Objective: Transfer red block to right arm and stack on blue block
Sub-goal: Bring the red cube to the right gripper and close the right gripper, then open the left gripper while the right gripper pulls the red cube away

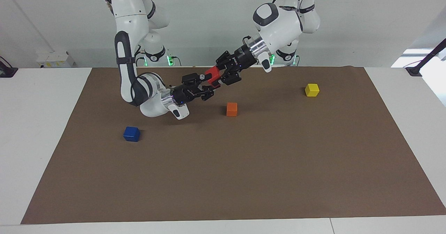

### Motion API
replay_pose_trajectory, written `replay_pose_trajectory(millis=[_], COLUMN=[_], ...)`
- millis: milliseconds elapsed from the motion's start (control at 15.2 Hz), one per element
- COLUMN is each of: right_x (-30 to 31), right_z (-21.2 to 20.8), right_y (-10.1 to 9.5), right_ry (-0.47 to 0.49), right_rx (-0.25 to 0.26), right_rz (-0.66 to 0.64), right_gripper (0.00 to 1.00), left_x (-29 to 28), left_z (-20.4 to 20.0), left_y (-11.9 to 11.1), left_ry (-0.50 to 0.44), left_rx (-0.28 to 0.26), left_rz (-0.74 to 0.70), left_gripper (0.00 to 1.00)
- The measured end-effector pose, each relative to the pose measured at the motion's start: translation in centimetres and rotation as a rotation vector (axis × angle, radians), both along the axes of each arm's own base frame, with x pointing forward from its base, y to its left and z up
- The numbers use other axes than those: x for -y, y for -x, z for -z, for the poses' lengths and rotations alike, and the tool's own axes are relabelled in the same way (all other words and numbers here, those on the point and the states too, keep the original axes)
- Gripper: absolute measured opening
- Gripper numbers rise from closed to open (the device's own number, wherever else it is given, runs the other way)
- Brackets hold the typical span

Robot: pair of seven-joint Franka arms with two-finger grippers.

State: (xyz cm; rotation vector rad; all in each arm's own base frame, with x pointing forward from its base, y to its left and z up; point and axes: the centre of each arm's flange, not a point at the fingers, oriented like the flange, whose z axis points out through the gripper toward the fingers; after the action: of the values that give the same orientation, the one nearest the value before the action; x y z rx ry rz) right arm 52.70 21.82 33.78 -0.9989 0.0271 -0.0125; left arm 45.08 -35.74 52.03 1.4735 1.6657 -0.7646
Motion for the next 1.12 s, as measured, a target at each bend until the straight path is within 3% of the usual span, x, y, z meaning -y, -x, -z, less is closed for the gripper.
replay_pose_trajectory(millis=[657,920,985,1117], right_x=[0.0,0.3,0.5,1.1], right_z=[-0.4,-1.0,-1.5,-2.5], right_y=[-0.3,-1.2,-1.4,-1.8], right_ry=[0.014,0.098,0.118,0.171], right_rx=[0.007,0.003,0.003,0.010], right_rz=[0.010,0.047,0.049,0.044], right_gripper=[0.57,0.57,0.57,0.57], left_x=[-0.1,-0.3,-0.6,-1.5], left_z=[-0.2,-0.3,-0.3,-0.2], left_y=[-0.2,-0.4,-0.6,-1.1], left_ry=[0.003,0.007,0.008,0.010], left_rx=[0.008,-0.002,-0.007,-0.006], left_rz=[-0.001,0.009,0.018,0.041], left_gripper=[0.57,0.94,1.00,1.00])
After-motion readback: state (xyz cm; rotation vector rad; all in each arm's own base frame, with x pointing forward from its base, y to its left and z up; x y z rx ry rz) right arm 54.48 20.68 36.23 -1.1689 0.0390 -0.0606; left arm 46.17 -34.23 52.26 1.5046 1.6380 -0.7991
